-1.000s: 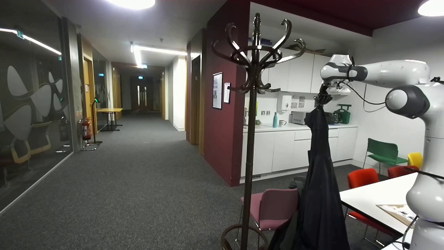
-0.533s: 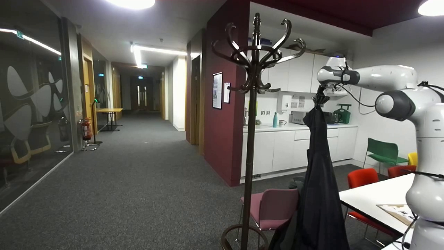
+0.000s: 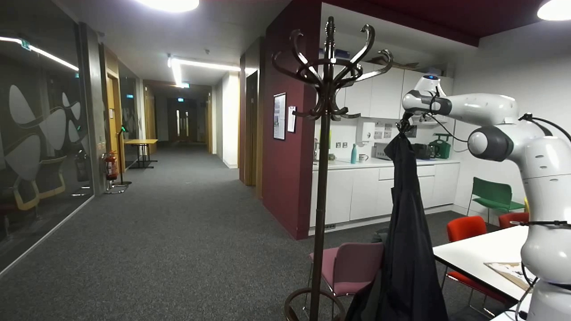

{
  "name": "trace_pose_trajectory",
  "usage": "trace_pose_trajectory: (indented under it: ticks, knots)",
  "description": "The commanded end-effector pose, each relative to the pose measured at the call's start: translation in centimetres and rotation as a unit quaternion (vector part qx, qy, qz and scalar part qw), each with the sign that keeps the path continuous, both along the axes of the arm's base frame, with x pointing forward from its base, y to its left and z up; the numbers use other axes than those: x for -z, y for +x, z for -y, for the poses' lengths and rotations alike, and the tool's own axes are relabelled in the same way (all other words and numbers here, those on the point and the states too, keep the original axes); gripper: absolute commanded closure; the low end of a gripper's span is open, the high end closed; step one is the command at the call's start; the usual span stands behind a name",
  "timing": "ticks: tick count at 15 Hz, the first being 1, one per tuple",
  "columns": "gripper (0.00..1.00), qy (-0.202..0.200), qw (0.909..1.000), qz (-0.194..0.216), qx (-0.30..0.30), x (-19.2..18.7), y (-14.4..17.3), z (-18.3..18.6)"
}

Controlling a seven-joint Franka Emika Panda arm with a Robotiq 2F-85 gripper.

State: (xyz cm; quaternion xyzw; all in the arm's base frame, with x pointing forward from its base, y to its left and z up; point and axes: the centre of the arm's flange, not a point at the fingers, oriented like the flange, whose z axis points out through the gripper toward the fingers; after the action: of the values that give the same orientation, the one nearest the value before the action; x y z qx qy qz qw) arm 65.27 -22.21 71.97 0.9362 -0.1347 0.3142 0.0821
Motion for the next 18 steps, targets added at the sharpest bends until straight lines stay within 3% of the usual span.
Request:
trace_pose_trajectory:
  ticks: [1, 8, 18]
  knots:
    - [1.0, 0.0, 0.9982, 0.058, -0.014, -2.1, 3.3, 0.6]
    - [1.0, 0.018, 0.995, 0.09, -0.041, 0.0, 6.1, -0.3]
    - [1.0, -0.017, 0.9878, 0.102, -0.117, 2.8, 8.1, -0.4]
